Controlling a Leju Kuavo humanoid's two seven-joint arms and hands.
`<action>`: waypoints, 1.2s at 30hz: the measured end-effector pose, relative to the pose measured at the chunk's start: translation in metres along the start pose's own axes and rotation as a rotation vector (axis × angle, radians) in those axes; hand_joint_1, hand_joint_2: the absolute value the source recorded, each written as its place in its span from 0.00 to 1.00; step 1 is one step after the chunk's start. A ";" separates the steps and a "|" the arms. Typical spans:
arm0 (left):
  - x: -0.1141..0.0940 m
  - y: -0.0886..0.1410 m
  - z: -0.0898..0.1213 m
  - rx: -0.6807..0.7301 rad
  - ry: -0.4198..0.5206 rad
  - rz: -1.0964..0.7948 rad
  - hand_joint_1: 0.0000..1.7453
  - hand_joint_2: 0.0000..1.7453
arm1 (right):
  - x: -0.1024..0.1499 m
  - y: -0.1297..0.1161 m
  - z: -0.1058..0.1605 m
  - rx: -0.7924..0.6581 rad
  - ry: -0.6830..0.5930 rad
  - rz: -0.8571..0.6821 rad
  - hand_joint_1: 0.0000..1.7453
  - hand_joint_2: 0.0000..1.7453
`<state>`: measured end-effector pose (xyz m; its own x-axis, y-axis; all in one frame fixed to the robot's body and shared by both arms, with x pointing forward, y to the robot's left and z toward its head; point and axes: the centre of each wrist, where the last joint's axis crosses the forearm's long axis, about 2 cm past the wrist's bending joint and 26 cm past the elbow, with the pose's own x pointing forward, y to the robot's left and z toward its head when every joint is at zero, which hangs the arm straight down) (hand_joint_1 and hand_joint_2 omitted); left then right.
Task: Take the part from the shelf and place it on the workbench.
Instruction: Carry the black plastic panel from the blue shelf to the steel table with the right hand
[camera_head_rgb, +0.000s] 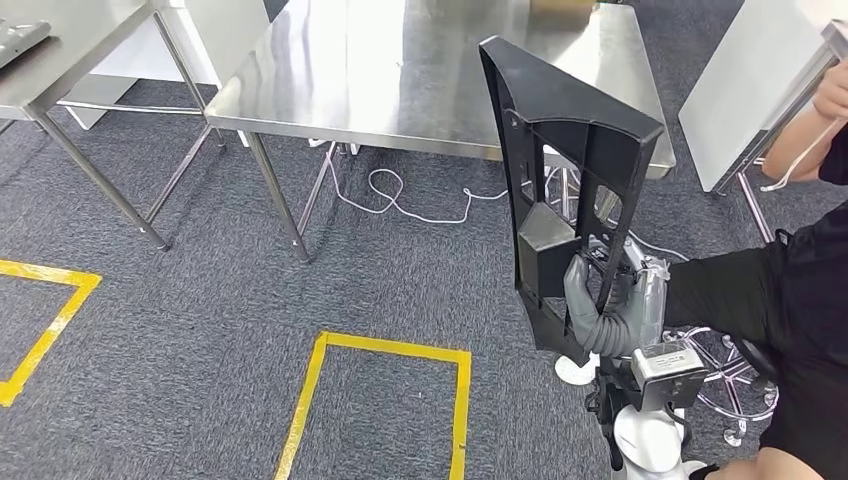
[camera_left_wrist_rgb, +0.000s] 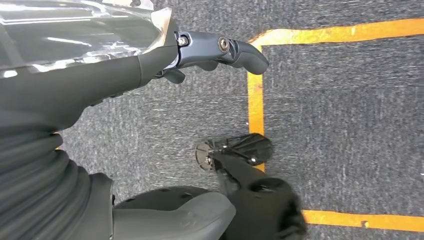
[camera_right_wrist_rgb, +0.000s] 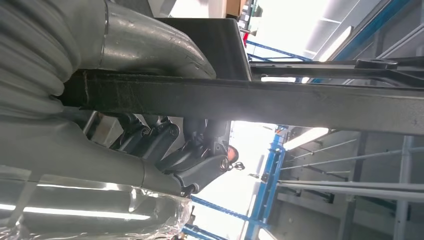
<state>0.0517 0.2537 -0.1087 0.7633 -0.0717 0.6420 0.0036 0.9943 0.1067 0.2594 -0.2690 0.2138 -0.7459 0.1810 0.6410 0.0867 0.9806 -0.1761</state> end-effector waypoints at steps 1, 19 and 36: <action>0.000 0.000 0.000 0.000 0.000 0.000 0.00 1.00 | 0.000 0.000 -0.001 0.001 -0.002 0.000 1.00 1.00; 0.000 -0.001 0.000 0.000 0.000 0.012 0.00 1.00 | -0.004 0.000 0.000 0.017 0.013 0.004 1.00 1.00; 0.000 0.001 0.000 0.001 0.000 0.010 0.00 1.00 | -0.006 -0.001 -0.003 -0.017 0.057 0.058 1.00 1.00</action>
<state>0.0517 0.2546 -0.1088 0.7635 -0.0618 0.6428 -0.0045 0.9949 0.1010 0.2658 -0.2707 0.2119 -0.7002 0.2416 0.6719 0.1407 0.9693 -0.2019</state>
